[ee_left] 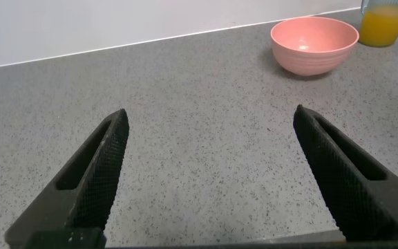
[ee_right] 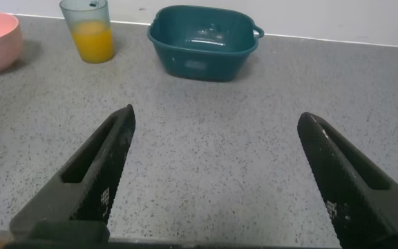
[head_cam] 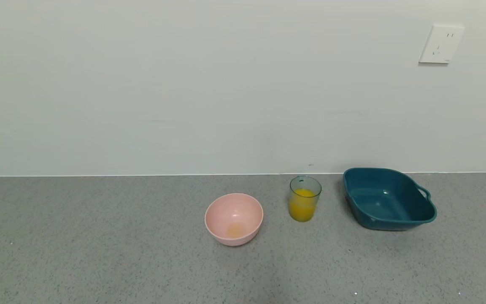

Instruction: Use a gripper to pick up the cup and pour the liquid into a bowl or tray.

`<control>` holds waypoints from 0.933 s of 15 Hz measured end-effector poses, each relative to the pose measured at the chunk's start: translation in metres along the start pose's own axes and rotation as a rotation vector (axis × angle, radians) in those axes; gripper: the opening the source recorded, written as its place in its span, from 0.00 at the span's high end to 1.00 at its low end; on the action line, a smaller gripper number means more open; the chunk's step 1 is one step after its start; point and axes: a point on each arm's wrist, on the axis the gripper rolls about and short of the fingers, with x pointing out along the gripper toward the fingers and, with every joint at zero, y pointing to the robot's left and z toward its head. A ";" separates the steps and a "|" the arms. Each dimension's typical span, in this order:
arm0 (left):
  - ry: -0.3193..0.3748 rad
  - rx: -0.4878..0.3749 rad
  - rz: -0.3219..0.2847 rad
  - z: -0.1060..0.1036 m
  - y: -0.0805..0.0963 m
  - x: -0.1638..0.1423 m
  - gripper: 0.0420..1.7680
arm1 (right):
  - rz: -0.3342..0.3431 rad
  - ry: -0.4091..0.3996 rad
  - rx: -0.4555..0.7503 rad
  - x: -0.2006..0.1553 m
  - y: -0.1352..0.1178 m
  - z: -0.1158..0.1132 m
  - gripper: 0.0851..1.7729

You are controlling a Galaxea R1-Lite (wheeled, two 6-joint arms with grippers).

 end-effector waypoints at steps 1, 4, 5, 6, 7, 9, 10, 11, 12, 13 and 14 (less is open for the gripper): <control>0.000 0.000 0.000 0.000 0.000 0.000 0.03 | -0.001 0.004 0.000 0.000 0.000 0.000 0.04; 0.000 0.000 0.000 0.000 0.000 0.000 0.03 | -0.006 0.005 0.000 0.000 0.000 0.000 0.04; 0.000 0.000 0.000 0.000 0.000 0.000 0.03 | -0.006 0.005 0.000 0.000 0.000 0.000 0.04; 0.000 0.000 0.000 0.000 0.000 0.000 0.03 | -0.007 0.005 0.000 0.000 0.000 0.000 0.04; 0.000 0.000 0.000 0.000 0.000 0.000 0.03 | -0.007 0.005 0.000 0.000 0.000 0.000 0.04; 0.000 0.000 0.000 0.000 0.000 0.000 0.03 | -0.007 0.007 0.000 -0.001 0.000 0.001 0.04; 0.000 0.000 0.000 0.000 0.000 0.000 0.03 | -0.006 -0.006 0.000 -0.003 0.000 0.008 0.04; 0.000 0.000 0.000 0.000 0.000 0.000 0.03 | -0.006 -0.018 0.000 -0.005 0.000 0.017 0.04; 0.000 0.000 0.000 0.000 0.000 0.000 0.03 | -0.005 -0.020 -0.001 -0.008 -0.001 0.029 0.04; 0.000 0.000 0.000 0.000 0.000 0.000 0.03 | -0.007 -0.015 -0.001 -0.009 -0.001 0.040 0.04; 0.000 0.000 0.000 0.000 0.000 0.000 0.03 | -0.010 -0.004 0.000 -0.008 -0.002 0.050 0.04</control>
